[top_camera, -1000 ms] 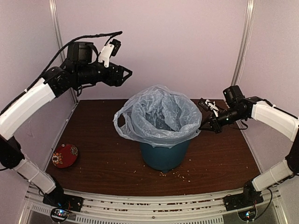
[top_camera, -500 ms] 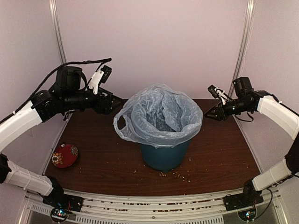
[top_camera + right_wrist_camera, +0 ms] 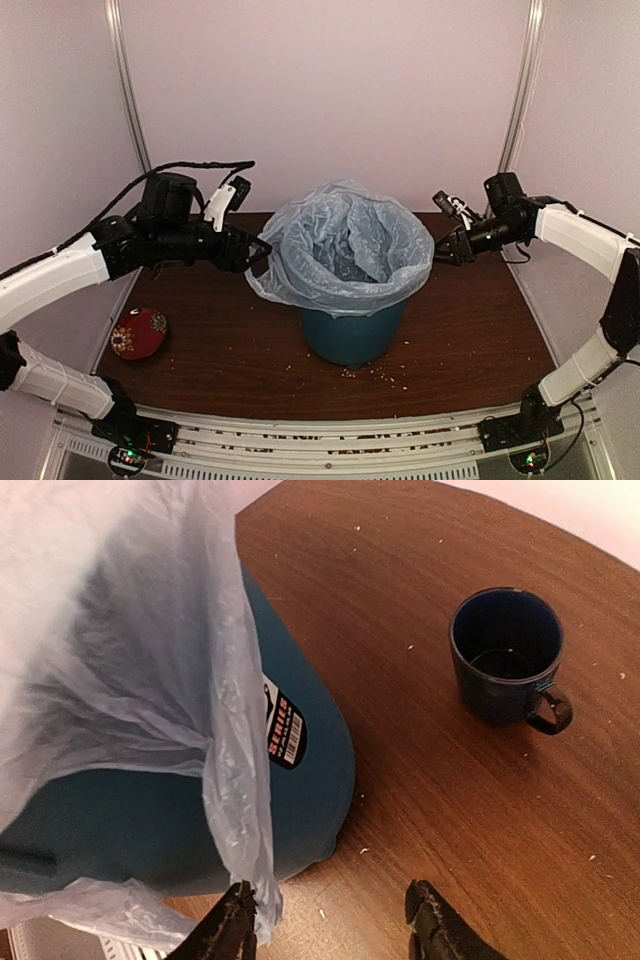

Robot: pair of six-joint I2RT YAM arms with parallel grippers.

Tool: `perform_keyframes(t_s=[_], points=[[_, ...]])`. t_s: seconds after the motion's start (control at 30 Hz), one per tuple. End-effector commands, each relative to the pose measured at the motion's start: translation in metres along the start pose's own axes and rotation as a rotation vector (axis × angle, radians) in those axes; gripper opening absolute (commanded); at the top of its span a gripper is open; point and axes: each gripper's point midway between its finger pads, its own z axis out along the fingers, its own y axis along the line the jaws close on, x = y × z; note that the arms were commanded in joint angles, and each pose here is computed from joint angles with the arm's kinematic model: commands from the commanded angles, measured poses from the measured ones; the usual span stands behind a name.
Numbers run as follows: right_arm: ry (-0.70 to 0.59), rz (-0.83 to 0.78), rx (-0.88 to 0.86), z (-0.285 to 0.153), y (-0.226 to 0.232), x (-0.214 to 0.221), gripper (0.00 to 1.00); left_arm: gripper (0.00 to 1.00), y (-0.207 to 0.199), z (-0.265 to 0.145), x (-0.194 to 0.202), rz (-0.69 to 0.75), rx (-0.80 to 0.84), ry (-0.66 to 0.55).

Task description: Put the trash bags into the trash bin

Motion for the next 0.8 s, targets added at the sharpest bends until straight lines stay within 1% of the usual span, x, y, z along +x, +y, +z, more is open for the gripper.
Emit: perform_keyframes(t_s=[0.0,0.03,0.1,0.17,0.2,0.23,0.27,0.33,0.4,0.6,0.77], points=[[0.030,0.000,-0.057,0.025,0.003,0.000,0.53,0.64,0.009,0.022,-0.005,-0.023,-0.025,-0.046],[0.040,0.003,-0.068,0.029,0.003,0.002,0.52,0.57,0.012,0.029,-0.001,-0.031,-0.032,-0.034],[0.046,0.003,-0.107,0.035,0.007,0.002,0.45,0.40,0.013,0.038,0.002,-0.037,-0.027,-0.051],[0.045,0.014,-0.148,0.040,0.012,0.004,0.29,0.21,0.014,0.045,0.003,-0.043,-0.021,-0.064],[0.045,0.022,-0.161,0.042,0.013,0.005,0.23,0.12,0.015,0.049,0.007,-0.047,-0.021,-0.059],[0.047,0.024,-0.172,0.044,0.015,0.007,0.17,0.05,0.015,0.053,0.010,-0.050,-0.016,-0.053],[0.052,0.029,-0.183,0.047,0.016,0.009,0.12,0.00,0.014,0.057,0.014,-0.051,-0.009,-0.045],[0.063,0.040,-0.193,0.051,0.016,0.014,0.00,0.00,0.014,0.062,0.022,-0.060,0.004,-0.034],[0.077,0.062,-0.177,0.056,0.011,0.020,0.00,0.00,0.013,0.068,0.031,-0.072,0.016,-0.013],[0.140,0.089,-0.127,0.064,-0.001,0.044,0.00,0.00,0.016,0.088,0.071,-0.117,0.028,0.109],[0.177,0.104,-0.122,0.066,-0.001,0.059,0.00,0.00,0.016,0.097,0.088,-0.133,0.039,0.155]])
